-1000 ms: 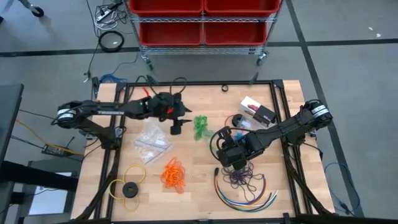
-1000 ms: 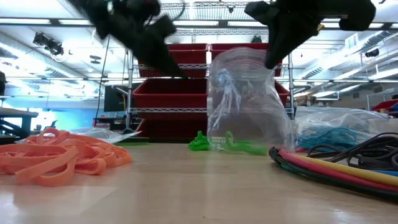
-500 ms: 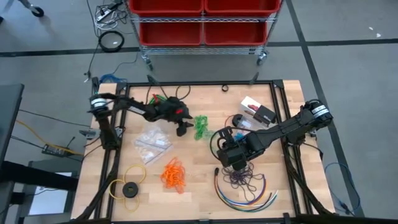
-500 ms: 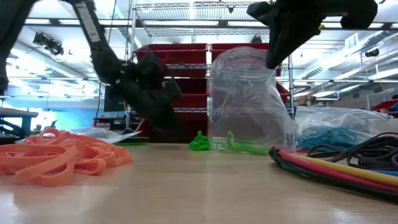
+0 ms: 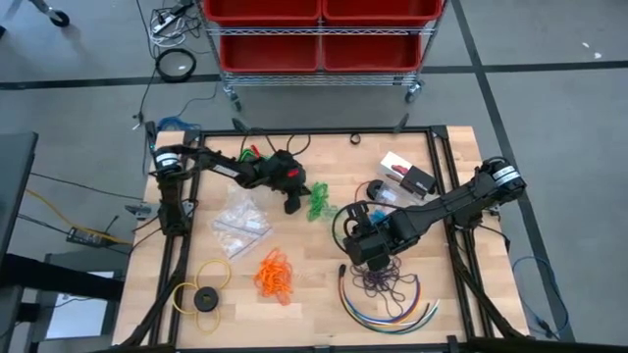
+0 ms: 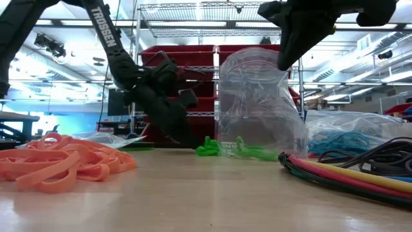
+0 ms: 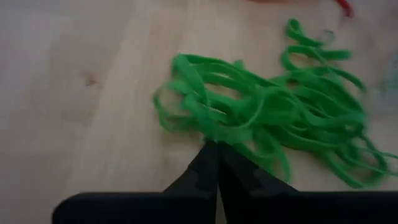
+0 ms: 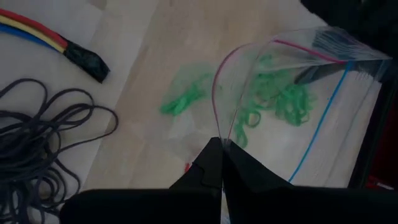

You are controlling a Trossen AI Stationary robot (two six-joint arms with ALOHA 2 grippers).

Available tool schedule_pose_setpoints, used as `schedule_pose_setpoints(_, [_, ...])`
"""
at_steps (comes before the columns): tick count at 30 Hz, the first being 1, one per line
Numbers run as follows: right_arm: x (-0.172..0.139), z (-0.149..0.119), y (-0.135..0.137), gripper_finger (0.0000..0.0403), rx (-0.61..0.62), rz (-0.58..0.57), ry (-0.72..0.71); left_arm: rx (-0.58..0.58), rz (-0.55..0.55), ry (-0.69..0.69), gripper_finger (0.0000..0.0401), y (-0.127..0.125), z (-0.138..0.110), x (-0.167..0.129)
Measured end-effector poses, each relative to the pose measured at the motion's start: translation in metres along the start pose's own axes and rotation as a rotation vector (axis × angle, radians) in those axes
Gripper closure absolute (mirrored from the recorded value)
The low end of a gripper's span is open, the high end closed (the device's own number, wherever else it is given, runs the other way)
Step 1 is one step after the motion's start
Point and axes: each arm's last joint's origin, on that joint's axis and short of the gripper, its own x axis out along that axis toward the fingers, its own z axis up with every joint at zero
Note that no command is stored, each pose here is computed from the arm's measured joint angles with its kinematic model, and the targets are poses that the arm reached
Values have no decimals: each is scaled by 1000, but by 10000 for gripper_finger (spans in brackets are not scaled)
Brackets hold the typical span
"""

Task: Sort rubber bands
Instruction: Put the green rubber band into the transparent zip bag

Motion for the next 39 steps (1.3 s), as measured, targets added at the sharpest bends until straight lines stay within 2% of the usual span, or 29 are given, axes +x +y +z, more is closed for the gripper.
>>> schedule_pose_setpoints(6, [-1,0,2,403,-6,2,1,57,-6,41,398,-7,20,-19])
schedule_pose_setpoints(12, [-1,0,2,403,-5,2,0,125,45,-42,399,-18,50,-56])
schedule_pose_setpoints(16, [-1,0,2,403,-3,1,-4,110,58,-42,399,-20,53,-65])
schedule_pose_setpoints(20, [-1,1,2,403,1,0,-12,58,64,-2,383,-18,47,-57])
schedule_pose_setpoints(31, [-1,2,1,403,4,0,-17,-21,80,42,290,-2,16,-9])
schedule_pose_setpoints(36, [-1,2,2,403,5,4,-18,-75,94,6,285,9,12,-3])
schedule_pose_setpoints(39, [-1,2,2,403,5,4,-18,-74,66,-33,302,11,15,-4])
